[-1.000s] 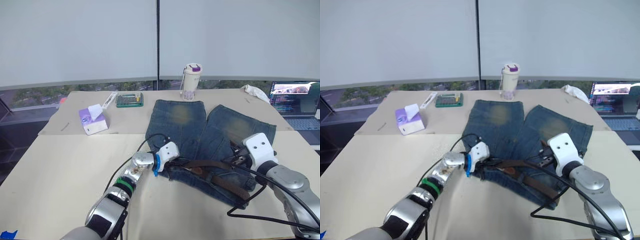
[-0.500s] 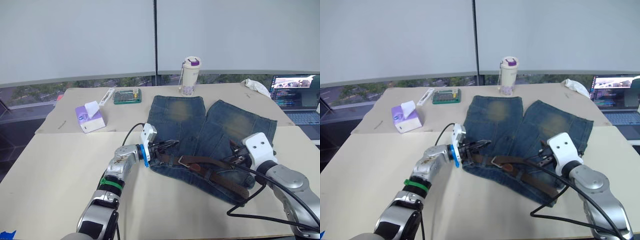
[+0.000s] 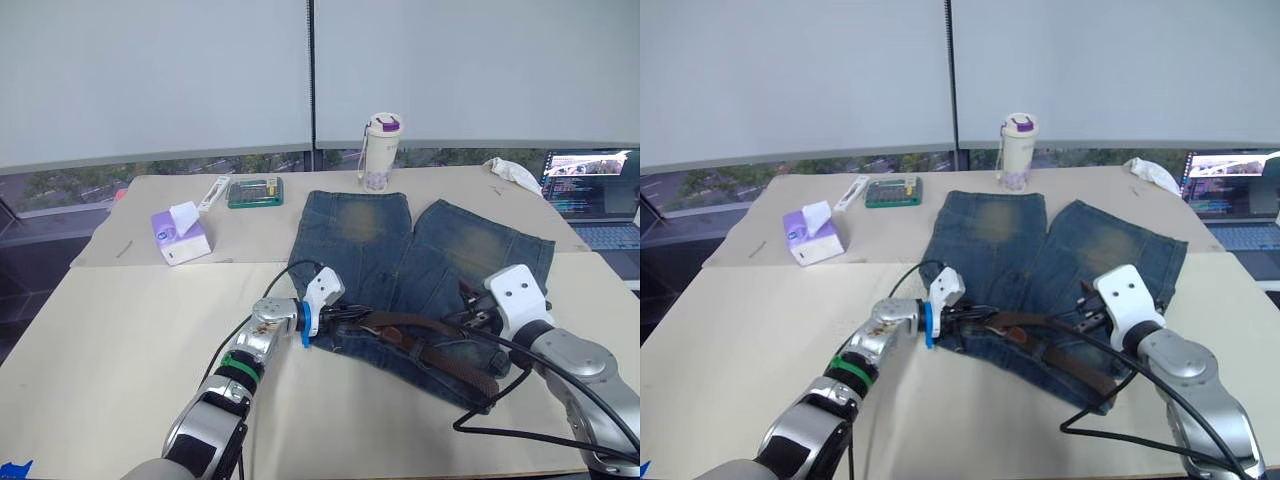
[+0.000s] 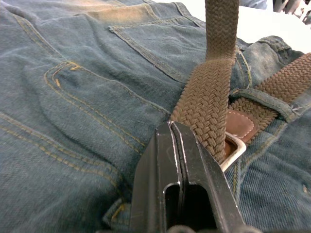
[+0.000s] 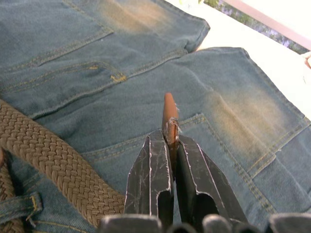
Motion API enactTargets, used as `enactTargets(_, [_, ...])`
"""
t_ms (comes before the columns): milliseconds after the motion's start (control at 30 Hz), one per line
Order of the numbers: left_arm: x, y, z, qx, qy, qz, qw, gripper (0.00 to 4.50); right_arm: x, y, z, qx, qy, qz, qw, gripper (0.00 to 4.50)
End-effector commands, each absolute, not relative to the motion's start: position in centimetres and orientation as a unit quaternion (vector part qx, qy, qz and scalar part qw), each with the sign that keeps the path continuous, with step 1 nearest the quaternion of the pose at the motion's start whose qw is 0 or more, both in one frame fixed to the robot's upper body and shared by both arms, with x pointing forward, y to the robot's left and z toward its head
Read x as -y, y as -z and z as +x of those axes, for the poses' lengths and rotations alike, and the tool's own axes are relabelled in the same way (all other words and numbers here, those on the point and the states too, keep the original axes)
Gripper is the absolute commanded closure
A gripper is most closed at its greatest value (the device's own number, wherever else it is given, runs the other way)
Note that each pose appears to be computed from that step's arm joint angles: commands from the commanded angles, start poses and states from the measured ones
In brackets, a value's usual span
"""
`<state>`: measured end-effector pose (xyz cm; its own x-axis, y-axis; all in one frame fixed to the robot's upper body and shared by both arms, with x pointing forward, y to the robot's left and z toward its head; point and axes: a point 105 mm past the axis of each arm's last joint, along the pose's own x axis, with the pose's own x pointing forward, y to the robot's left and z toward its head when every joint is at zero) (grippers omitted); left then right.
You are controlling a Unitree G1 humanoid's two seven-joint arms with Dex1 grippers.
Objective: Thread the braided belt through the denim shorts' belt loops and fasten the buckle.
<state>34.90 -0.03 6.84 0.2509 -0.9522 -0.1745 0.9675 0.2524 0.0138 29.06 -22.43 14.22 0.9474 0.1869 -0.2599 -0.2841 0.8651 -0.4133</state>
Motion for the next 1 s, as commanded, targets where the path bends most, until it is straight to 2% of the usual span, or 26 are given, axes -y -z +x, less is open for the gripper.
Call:
enactTargets(33, [0.2,-4.3,34.1,-0.126,0.625,0.083,0.766,4.50,22.8,-15.8,28.7,-0.085,-0.115,-0.244,0.959,4.50])
enactTargets(200, [-0.4,-2.3,32.7,-0.202,0.661,0.082,0.718,4.50,22.6,-15.8,28.7,-0.085,-0.116,-0.244,0.959,4.50])
enactTargets(467, [-2.2,-1.2,30.7,-0.298,0.704,0.055,0.642,4.50,23.0,-15.8,28.6,-0.087,-0.111,-0.249,0.958,4.50])
enactTargets(600, [-2.5,-0.5,30.3,-0.312,0.703,0.073,0.634,4.50,23.3,-15.8,28.4,-0.091,-0.107,-0.254,0.957,4.50])
enactTargets(833, [-2.0,-0.3,30.2,-0.295,0.702,0.082,0.643,4.50,22.8,-15.3,28.1,-0.094,-0.111,-0.248,0.958,4.50])
enactTargets(900, [-1.3,-2.6,31.2,-0.226,0.706,0.052,0.669,4.50,22.9,-15.3,28.1,-0.095,-0.110,-0.248,0.958,4.50])
enactTargets(967, [-1.2,-6.6,32.7,-0.123,0.705,0.017,0.698,4.50,23.0,-15.2,28.0,-0.097,-0.108,-0.248,0.958,4.50])
enactTargets(1000, [-1.3,-7.4,32.9,-0.102,0.704,0.010,0.703,4.50,23.0,-15.2,28.0,-0.097,-0.108,-0.248,0.958,4.50])
